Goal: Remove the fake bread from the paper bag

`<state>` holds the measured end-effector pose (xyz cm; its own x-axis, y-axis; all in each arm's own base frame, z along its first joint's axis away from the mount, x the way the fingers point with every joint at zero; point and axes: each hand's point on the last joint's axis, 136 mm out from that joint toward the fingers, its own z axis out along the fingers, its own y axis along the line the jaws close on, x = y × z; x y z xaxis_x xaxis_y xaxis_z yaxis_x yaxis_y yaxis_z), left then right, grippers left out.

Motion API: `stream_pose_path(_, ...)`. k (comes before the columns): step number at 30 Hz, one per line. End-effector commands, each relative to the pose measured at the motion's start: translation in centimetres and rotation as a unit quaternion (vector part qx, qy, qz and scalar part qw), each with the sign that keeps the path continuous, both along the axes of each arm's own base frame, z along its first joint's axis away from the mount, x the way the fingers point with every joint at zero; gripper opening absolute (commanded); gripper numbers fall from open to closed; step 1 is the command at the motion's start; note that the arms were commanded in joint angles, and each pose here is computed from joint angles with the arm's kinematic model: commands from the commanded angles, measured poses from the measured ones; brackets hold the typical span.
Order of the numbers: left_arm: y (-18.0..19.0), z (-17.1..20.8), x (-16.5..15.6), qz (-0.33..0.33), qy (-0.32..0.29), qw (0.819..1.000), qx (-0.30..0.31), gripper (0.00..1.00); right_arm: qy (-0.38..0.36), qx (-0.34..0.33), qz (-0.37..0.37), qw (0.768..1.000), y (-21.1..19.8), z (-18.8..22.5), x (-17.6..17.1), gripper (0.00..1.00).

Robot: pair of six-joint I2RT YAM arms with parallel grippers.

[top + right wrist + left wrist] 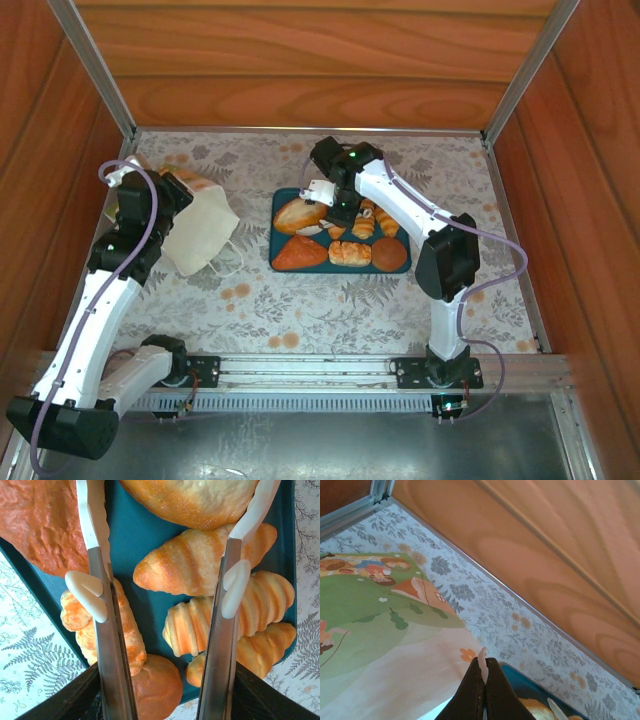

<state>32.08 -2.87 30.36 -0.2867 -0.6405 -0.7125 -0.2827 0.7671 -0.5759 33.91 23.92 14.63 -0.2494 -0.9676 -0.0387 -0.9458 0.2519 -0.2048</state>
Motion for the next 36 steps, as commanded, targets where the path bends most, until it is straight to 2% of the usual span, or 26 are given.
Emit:
stream_pose_path(1, -0.1, -0.2, 0.1, -0.006, 0.003, 1.0, 0.005, 0.0, -0.014, -0.002, 0.007, 1.0, -0.8, 1.8, 0.0, 0.6)
stream_pose_path(4, -0.1, -0.3, 0.1, -0.008, 0.004, 1.0, 0.004, 0.0, -0.014, -0.002, 0.009, 1.0, -1.0, 1.8, -0.2, 0.58)
stream_pose_path(11, -0.3, -0.3, 0.2, -0.012, 0.005, 1.0, -0.001, 0.0, -0.009, 0.026, 0.045, 0.999, 0.1, 1.8, 0.0, 0.48)
stream_pose_path(19, -0.3, 0.1, -0.2, -0.015, -0.002, 1.0, -0.001, 0.0, 0.011, 0.071, 0.081, 0.994, 1.1, 1.3, 0.5, 0.48)
stream_pose_path(29, -0.2, 0.0, -0.3, -0.012, -0.001, 1.0, -0.001, 0.0, 0.025, 0.065, 0.082, 0.994, -0.3, 0.3, 1.0, 0.53)
stream_pose_path(33, -0.4, 0.0, 0.0, -0.016, 0.003, 1.0, -0.001, 0.0, 0.001, 0.067, 0.066, 0.996, -0.3, 1.0, 2.0, 0.59)
stream_pose_path(36, -0.5, 0.1, 0.1, -0.018, 0.003, 1.0, -0.002, 0.0, -0.011, 0.073, 0.058, 0.996, -0.3, 2.0, 2.3, 0.61)
